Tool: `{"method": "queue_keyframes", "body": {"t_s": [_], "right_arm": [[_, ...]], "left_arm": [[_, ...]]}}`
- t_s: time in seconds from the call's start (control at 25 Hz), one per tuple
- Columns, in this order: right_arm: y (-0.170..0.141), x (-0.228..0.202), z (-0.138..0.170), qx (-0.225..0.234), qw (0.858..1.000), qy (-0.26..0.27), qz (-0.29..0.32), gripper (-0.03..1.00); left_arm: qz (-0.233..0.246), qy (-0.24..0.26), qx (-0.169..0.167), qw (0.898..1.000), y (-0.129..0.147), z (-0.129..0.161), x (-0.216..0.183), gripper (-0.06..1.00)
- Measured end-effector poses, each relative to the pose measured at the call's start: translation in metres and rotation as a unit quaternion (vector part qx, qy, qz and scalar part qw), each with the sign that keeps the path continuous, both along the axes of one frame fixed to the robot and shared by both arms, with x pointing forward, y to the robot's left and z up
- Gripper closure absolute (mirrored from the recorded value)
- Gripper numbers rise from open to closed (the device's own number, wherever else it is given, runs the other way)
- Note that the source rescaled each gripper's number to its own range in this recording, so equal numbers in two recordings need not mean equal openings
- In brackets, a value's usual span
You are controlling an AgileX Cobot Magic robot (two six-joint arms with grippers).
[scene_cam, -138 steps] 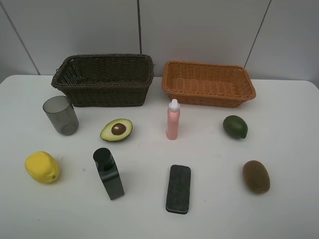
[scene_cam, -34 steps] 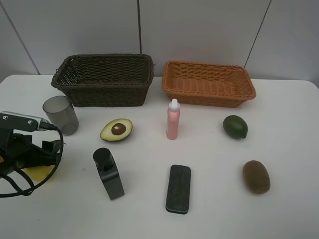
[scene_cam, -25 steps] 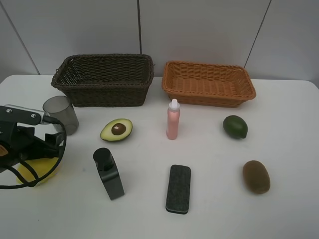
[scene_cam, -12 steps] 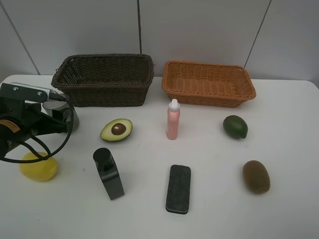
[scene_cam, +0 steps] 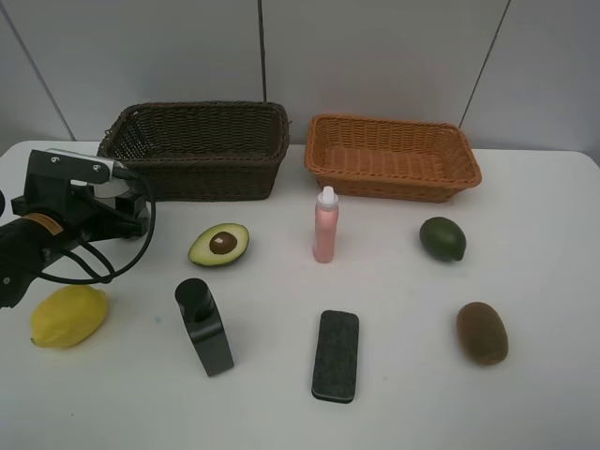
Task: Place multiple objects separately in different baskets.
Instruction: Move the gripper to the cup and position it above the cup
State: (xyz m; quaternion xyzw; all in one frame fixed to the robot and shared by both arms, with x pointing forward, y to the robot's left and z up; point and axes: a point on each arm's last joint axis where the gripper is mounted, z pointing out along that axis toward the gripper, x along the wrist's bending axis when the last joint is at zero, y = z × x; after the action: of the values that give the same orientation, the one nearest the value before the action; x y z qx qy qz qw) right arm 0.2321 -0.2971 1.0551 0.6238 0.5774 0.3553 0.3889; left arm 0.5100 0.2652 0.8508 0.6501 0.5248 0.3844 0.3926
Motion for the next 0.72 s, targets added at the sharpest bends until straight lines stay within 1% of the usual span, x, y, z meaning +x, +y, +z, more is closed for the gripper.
{"method": "queue_keyframes", "body": {"t_s": [0.24, 0.52, 0.64, 0.72], "right_arm": [[0.0000, 0.0000, 0.0000, 0.000, 1.000, 0.000, 0.000, -0.03], [0.0000, 0.0000, 0.0000, 0.000, 1.000, 0.000, 0.000, -0.03], [0.0000, 0.0000, 0.0000, 0.000, 1.000, 0.000, 0.000, -0.03], [0.0000, 0.0000, 0.0000, 0.000, 1.000, 0.000, 0.000, -0.03]], "left_arm": [[-0.005, -0.011, -0.001, 1.000, -0.0021, 0.0009, 0.0096, 0.12], [-0.005, -0.012, -0.006, 1.000, -0.0027, 0.0011, 0.0105, 0.12], [-0.002, -0.009, -0.015, 1.000, -0.0023, 0.0004, 0.0080, 0.17], [-0.001, -0.008, -0.016, 1.000, -0.0016, 0.0000, 0.0024, 0.17]]}}
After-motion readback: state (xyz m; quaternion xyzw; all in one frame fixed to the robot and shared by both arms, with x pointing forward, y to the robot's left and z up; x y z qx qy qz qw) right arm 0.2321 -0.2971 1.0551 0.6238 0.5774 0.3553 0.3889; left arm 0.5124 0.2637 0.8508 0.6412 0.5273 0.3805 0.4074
